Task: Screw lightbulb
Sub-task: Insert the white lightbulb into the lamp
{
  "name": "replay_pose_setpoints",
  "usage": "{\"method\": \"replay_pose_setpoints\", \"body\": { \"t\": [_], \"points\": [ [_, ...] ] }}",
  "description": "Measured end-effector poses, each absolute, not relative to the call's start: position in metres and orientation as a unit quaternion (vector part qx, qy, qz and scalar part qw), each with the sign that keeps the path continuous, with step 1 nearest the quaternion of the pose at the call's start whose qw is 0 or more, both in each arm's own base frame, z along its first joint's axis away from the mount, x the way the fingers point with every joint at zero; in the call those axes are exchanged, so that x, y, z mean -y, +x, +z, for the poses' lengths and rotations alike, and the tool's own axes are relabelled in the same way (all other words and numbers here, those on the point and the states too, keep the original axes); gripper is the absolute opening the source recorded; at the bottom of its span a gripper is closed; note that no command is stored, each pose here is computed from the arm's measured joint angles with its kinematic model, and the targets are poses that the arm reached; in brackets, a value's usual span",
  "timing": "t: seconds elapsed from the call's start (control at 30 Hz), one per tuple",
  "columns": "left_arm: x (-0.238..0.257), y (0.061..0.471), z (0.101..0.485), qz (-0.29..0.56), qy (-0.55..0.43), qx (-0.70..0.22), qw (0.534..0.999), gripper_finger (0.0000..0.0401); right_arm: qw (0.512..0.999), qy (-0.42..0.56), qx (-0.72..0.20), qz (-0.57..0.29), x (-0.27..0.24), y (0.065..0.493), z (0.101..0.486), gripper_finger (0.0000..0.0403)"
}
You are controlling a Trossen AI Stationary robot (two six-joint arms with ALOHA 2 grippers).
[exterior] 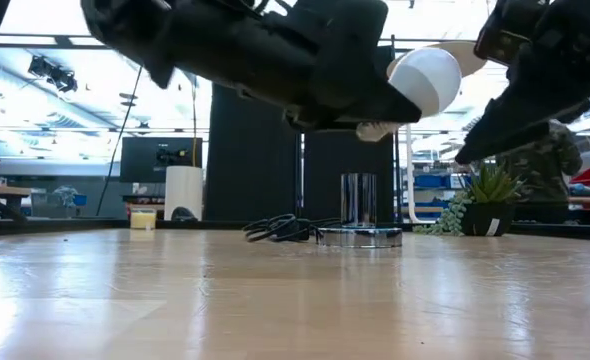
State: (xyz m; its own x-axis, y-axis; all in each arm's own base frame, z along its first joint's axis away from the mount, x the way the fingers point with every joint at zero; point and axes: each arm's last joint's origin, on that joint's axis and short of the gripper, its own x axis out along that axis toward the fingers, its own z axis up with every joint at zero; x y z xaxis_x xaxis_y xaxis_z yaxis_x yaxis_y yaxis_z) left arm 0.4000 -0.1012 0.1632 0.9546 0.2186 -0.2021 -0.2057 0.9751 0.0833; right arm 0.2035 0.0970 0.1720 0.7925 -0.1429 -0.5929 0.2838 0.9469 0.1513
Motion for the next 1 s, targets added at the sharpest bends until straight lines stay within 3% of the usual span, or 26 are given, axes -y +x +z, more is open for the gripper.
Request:
{"method": "replay_pose_setpoints", "body": {
  "t": [0.3,0.53,1.0],
  "points": [
    [0.072,0.403,0.18,0.084,0.025,-0.1,0.991,0.0167,0.951,0.043,-0.272,-0.142,-0.089,0.208,0.177,0.0252],
    [0.062,0.397,0.181,0.086,0.041,-0.163,0.982,0.0167,0.963,0.029,-0.24,-0.116,-0.087,0.208,0.191,0.0252],
    [0.058,0.397,0.182,0.091,0.036,-0.164,0.982,0.0167,0.978,0.046,-0.193,-0.059,-0.077,0.221,0.205,0.0252]
  ]
}}
